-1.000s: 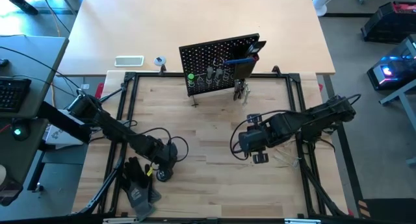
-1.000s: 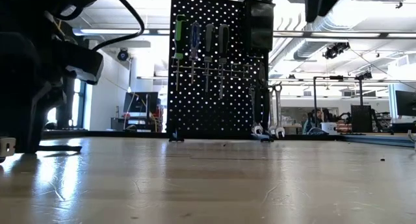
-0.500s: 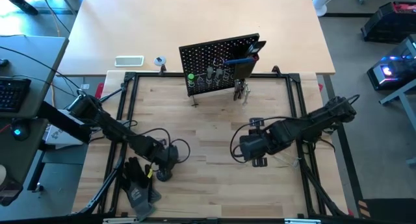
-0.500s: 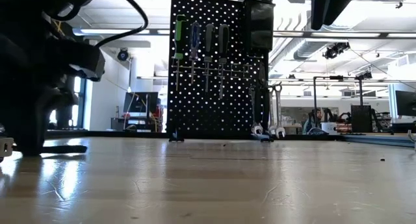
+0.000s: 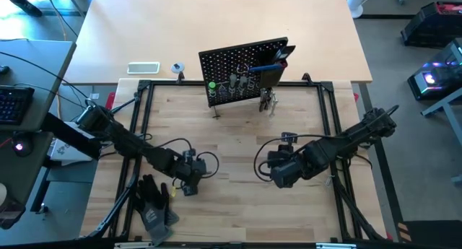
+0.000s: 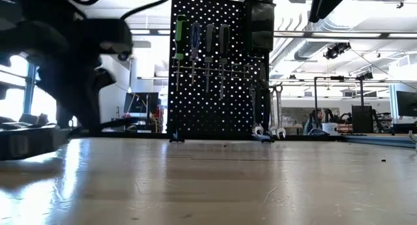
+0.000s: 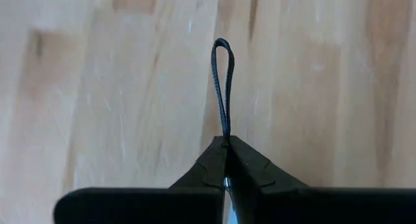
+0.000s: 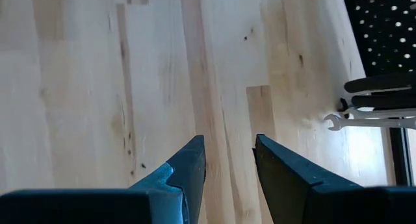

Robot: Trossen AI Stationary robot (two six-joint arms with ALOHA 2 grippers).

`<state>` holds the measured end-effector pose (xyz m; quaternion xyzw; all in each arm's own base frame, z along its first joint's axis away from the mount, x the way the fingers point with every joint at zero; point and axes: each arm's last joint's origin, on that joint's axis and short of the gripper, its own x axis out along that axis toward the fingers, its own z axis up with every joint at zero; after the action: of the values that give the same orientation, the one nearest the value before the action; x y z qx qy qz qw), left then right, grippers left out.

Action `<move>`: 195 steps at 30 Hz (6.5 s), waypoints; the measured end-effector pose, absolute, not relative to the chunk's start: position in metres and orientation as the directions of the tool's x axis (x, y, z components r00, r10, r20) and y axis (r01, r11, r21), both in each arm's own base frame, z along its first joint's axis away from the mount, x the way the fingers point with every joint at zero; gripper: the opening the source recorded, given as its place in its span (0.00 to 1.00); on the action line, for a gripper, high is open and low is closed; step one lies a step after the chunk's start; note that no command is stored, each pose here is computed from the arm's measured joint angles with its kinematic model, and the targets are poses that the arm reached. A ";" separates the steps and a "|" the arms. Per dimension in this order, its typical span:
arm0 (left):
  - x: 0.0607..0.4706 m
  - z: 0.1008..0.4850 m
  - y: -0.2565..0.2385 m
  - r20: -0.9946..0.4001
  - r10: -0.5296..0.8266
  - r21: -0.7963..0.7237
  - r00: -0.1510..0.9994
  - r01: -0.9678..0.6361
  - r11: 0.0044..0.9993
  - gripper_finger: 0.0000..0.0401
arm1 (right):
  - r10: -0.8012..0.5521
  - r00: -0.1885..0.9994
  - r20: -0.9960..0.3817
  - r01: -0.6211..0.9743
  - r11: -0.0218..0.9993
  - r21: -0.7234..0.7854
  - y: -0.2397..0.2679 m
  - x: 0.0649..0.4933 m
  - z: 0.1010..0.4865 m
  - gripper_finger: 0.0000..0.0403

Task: Hang tools onto peg board
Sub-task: Hang the gray measuring tape onto the pegboard

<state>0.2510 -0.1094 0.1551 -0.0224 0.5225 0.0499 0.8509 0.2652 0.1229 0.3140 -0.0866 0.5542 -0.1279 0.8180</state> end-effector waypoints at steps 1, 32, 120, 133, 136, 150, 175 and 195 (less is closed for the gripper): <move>0.253 0.158 -0.109 -0.885 0.065 0.020 0.460 -0.101 0.995 0.00 | -0.309 0.356 -0.882 0.120 0.951 -0.285 0.123 0.265 0.314 0.32; 0.320 0.232 -0.089 -0.438 0.299 0.419 0.848 -0.102 0.902 0.00 | -0.315 0.490 -0.813 0.159 0.949 -0.272 0.166 0.246 0.317 0.32; 0.467 0.167 0.043 -0.191 0.700 0.712 0.688 -0.395 0.581 0.00 | -0.221 0.740 -0.635 0.042 0.958 -0.284 0.251 0.152 0.322 0.32; 0.465 0.166 0.049 -0.195 0.725 0.719 0.660 -0.406 0.564 0.00 | -0.212 0.743 -0.635 0.034 0.959 -0.281 0.253 0.148 0.322 0.32; 0.465 0.166 0.051 -0.197 0.728 0.719 0.657 -0.409 0.563 0.00 | -0.213 0.743 -0.635 0.035 0.959 -0.280 0.252 0.148 0.321 0.32; 0.464 0.165 0.059 -0.206 0.730 0.723 0.652 -0.401 0.562 0.00 | -0.213 0.743 -0.635 0.036 0.959 -0.281 0.252 0.148 0.321 0.32; 0.466 0.170 0.075 -0.258 0.744 0.743 0.616 -0.366 0.560 0.00 | -0.220 0.751 -0.623 0.043 0.957 -0.286 0.252 0.148 0.322 0.32; 0.460 0.161 0.089 -0.342 0.754 0.710 0.561 -0.372 0.599 0.01 | -0.220 0.751 -0.623 0.048 0.959 -0.280 0.252 0.148 0.322 0.32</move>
<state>0.4597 0.0892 0.1613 0.2942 0.3249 0.3378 0.8329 0.1483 0.2522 0.3218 -0.1242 0.3457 -0.0721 0.9273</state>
